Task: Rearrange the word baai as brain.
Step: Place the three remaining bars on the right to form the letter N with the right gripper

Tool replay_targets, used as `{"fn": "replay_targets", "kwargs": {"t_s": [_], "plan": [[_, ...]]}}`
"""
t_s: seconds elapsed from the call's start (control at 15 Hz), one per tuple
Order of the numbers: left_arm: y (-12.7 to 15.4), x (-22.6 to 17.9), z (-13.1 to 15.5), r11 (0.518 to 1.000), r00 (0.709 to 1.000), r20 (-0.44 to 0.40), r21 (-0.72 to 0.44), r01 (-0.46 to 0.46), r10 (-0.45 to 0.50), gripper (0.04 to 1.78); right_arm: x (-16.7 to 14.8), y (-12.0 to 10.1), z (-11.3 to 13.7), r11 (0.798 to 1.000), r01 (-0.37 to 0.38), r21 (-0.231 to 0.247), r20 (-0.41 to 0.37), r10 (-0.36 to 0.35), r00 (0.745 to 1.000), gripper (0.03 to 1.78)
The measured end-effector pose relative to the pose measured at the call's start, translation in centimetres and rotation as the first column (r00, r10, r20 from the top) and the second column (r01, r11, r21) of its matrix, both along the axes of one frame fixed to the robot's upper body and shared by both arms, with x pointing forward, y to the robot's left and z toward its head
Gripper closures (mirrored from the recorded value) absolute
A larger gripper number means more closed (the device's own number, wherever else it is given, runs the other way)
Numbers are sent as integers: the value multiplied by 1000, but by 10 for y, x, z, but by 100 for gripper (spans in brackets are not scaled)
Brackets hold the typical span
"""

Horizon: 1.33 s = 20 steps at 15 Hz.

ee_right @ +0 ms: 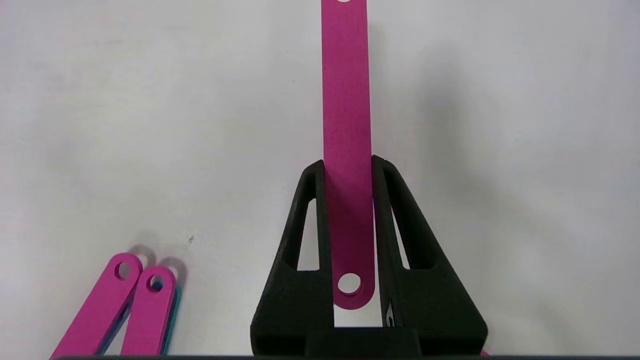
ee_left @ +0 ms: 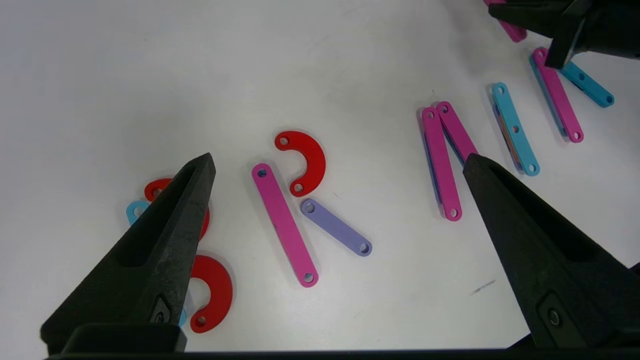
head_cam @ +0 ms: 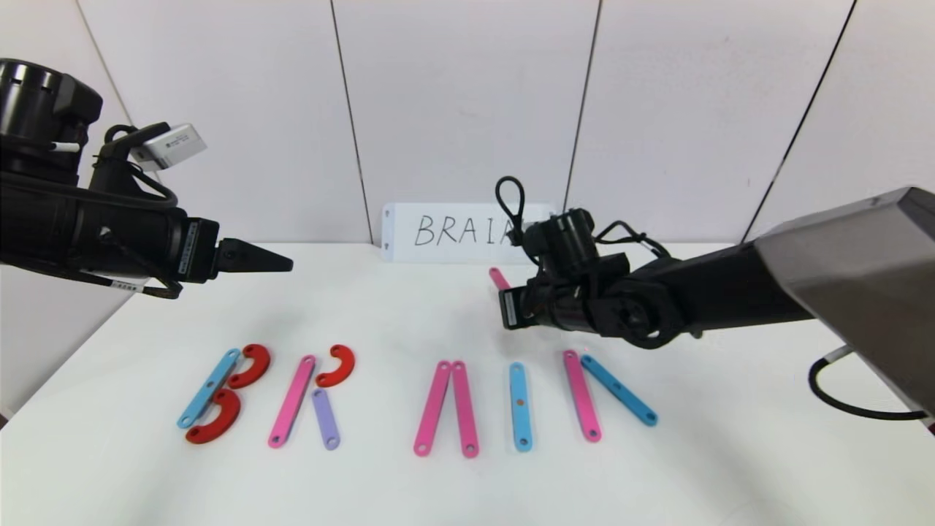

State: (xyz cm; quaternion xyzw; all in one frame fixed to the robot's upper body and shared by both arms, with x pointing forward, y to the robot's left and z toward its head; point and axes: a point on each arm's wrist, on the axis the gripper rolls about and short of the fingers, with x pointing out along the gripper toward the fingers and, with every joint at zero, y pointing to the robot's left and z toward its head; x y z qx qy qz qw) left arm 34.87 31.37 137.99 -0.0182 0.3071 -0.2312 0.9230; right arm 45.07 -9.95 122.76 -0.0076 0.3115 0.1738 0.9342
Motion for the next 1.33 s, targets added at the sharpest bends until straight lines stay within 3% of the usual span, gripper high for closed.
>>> {"fn": "replay_targets", "kwargs": {"t_s": [0.13, 0.33, 0.67, 1.0, 1.33], "plan": [[0, 0, 0, 1000, 1000, -1, 0, 0, 0, 9, -10, -17, 14, 999, 53, -10, 8, -53, 999, 154], [0, 0, -1, 1000, 1000, -3, 0, 0, 0, 9, -25, -47, 20, 978, 204, -32, 7, -204, 979, 154], [0, 1, -1, 1000, 1000, -5, 1, 1, -1, 9, -63, -83, 7, 952, 303, -39, -82, -306, 949, 154], [0, 1, -1, 1000, 1000, -6, 1, 2, -2, 9, -81, -116, -7, 929, 368, -38, -116, -370, 922, 154], [0, 0, -1, 1000, 1000, -5, 1, 2, -2, 9, -91, -126, -22, 930, 364, -56, -143, -368, 919, 154]]}}
